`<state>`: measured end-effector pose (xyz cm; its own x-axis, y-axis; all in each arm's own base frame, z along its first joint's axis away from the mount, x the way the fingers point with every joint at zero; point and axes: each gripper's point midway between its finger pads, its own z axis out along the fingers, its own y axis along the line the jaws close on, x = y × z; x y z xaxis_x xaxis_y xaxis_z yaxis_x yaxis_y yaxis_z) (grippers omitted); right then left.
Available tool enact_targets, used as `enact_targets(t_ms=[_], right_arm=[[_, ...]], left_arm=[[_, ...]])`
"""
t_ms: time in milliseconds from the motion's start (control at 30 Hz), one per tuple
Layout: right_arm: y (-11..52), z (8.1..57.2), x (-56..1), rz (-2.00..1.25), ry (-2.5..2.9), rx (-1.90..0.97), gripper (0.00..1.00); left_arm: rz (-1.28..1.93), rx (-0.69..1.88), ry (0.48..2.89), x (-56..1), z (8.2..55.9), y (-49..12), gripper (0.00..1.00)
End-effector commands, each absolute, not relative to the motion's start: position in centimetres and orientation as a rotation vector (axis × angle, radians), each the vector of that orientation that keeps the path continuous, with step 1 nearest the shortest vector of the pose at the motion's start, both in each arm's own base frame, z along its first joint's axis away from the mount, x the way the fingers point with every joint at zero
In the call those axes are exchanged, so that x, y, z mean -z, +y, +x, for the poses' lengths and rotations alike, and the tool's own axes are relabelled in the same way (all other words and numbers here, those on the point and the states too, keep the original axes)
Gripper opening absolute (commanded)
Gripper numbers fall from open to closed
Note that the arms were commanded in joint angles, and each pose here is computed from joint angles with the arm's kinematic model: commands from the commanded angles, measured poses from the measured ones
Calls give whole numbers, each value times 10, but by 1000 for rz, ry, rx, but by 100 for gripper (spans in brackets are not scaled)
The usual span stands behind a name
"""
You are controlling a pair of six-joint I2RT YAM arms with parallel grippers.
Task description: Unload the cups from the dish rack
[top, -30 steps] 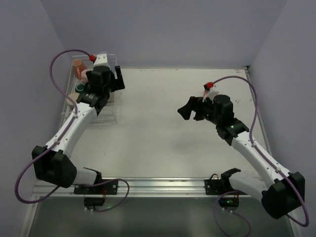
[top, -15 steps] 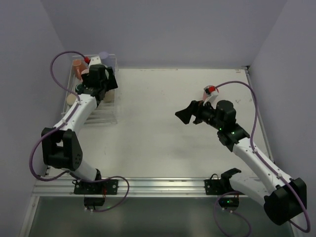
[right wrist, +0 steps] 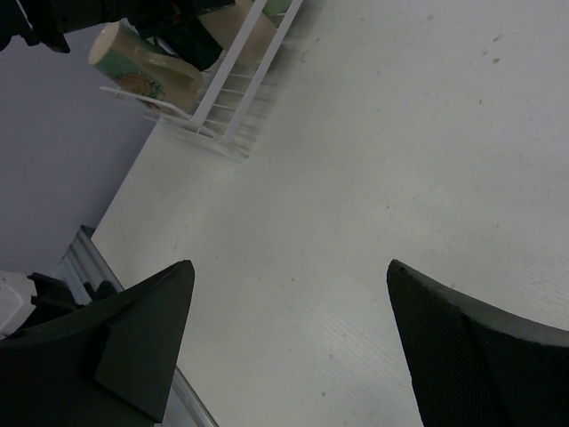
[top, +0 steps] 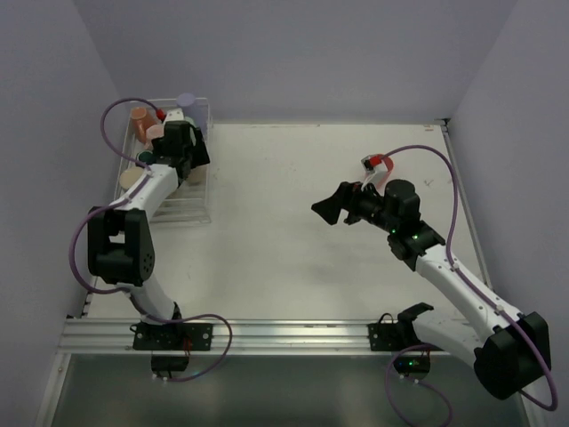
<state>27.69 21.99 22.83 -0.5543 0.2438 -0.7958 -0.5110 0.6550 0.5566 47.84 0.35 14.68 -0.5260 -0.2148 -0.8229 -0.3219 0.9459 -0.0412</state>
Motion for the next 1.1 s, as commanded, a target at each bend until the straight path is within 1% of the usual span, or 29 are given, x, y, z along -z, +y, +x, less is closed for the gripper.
enact_targets(t_ms=[0, 100, 167, 200, 267, 300, 400, 500, 533, 600, 633, 667, 700, 800, 833, 867, 933, 967, 1067], right_arm=[[228, 276, -236, -240, 1886, -1032, 91], [230, 276, -235, -247, 1890, -1033, 91], [230, 277, -234, -248, 1892, -1031, 91], [230, 277, -234, -247, 1893, -1029, 91], [230, 276, -234, -248, 1892, -1029, 91], [230, 276, -234, -249, 1893, -1028, 91], [234, 273, -235, -257, 1893, -1049, 91], [240, 272, -239, -263, 1892, -1071, 91], [243, 271, -241, -265, 1887, -1078, 91], [253, 269, -245, -273, 1881, -1097, 91], [258, 269, -247, -277, 1878, -1108, 91], [263, 268, -250, -269, 1880, -1128, 91], [275, 265, -257, -285, 1859, -1152, 91], [298, 261, -278, -255, 1808, -1239, 91], [305, 259, -281, -213, 1806, -1296, 91], [314, 256, -299, -213, 1730, -1358, 91], [324, 249, -312, -208, 1668, -1455, 91], [330, 245, -328, -205, 1591, -1517, 91], [338, 242, -345, -200, 1529, -1587, 91]], left_arm=[[-344, -103, 2061, -165, 501, 2, 86], [-338, -103, 2065, -161, 506, 2, 78], [-332, -107, 2066, -159, 508, 2, 75], [-331, -111, 2062, -160, 508, 3, 70], [-319, -123, 2050, -164, 509, 4, 63], [-321, -136, 2045, -165, 508, 6, 58], [-319, -151, 2012, -185, 501, 10, 51], [-335, -156, 1974, -203, 492, 14, 48], [-345, -139, 1936, -221, 484, 13, 47], [-355, -117, 1913, -231, 472, 12, 47], [-366, -84, 1864, -253, 462, 10, 46], [-369, -69, 1864, -252, 453, 9, 46], [-357, -18, 1820, -272, 442, 4, 45], [-326, 121, 1816, -277, 421, -16, 43], [-337, 199, 1774, -293, 408, -24, 42], [-289, 305, 1796, -286, 397, -42, 41], [-261, 474, 1738, -307, 375, -64, 40], [-220, 607, 1705, -316, 357, -82, 40], [-150, 812, 1674, -321, 325, -110, 39]])
